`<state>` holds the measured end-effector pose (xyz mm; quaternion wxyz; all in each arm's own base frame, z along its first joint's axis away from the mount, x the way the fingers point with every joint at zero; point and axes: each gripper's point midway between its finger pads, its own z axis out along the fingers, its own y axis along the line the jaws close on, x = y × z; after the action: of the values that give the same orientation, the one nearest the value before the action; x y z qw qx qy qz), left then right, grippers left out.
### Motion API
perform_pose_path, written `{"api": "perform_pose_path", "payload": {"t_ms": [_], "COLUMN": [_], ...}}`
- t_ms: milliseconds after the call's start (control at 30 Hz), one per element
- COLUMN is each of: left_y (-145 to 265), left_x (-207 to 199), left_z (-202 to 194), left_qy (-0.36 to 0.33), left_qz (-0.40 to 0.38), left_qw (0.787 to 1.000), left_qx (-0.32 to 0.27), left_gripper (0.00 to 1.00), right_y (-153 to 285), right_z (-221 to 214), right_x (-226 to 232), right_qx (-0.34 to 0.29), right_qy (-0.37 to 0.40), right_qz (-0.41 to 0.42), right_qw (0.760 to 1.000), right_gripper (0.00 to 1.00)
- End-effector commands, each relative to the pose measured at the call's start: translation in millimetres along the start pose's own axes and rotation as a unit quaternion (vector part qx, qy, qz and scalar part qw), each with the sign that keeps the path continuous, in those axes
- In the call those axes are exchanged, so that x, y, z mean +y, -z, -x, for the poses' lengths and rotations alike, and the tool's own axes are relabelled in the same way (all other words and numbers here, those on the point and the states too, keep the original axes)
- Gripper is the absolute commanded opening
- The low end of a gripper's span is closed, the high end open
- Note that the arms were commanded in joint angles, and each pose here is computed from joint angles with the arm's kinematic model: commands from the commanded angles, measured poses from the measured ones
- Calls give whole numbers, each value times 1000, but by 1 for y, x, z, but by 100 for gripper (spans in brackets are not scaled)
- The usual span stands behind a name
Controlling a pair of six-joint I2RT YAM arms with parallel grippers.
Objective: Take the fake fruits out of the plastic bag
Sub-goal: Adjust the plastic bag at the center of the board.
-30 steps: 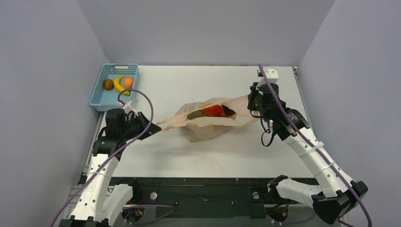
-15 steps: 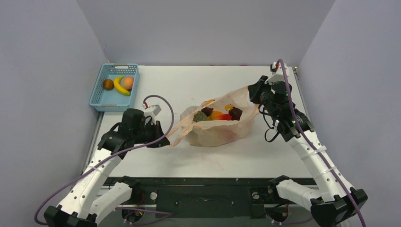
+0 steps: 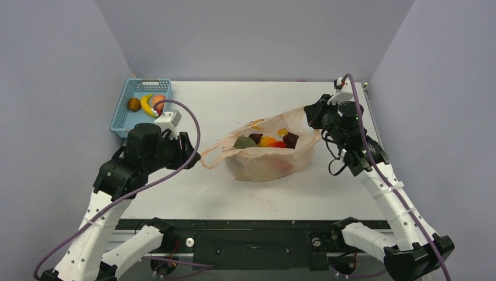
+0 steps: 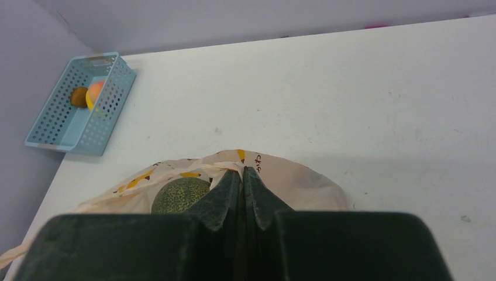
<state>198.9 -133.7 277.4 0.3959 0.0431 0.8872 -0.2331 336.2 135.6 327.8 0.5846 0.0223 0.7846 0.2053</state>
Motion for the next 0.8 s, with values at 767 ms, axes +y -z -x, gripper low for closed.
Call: {"api": "perform_pose_path", "payload": {"t_ms": [767], "left_y": [-89], "left_x": [-57], "left_z": [56], "left_qy": [-57], "left_qz": [37], "left_qw": [998], "left_qx": [-9], "left_gripper": [50], "right_y": [20], "right_z": [8], "right_x": [19], "right_qx": [-24], "right_qy": [-10], "right_qz": [59], "right_qw": [998], "right_gripper": [0]}}
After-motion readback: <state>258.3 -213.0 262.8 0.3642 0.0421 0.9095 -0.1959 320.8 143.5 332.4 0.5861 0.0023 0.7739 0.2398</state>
